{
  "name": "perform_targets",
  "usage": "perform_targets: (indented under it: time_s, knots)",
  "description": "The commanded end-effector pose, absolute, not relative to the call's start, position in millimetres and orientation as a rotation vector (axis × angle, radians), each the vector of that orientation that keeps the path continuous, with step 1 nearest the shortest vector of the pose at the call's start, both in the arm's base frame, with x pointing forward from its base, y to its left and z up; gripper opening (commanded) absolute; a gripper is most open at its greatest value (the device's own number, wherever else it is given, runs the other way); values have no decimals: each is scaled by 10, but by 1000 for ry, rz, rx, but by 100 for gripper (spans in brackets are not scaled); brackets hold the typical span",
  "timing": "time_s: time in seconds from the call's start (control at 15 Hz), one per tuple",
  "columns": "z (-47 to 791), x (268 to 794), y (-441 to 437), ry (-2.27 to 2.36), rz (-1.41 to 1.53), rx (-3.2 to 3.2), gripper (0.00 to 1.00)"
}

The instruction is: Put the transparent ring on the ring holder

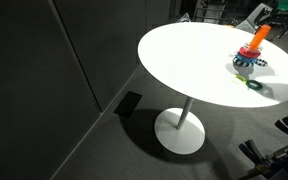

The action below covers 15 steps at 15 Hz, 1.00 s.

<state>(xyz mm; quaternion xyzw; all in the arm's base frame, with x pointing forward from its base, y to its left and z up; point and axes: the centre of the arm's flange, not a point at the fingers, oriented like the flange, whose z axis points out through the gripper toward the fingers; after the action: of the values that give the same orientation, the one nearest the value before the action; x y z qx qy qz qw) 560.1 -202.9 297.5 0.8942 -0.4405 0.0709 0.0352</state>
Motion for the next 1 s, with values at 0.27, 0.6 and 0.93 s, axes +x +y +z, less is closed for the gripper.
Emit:
perform_targets:
  time_s: [0.27,0.6,0.93]
  knots:
    - [2800,5458,-1764,-1248,143,2822,100]
    - [2721,5276,-1489,-1100,86,2888,100]
    - [2592,5344,-1454,-1105,57,2877,100]
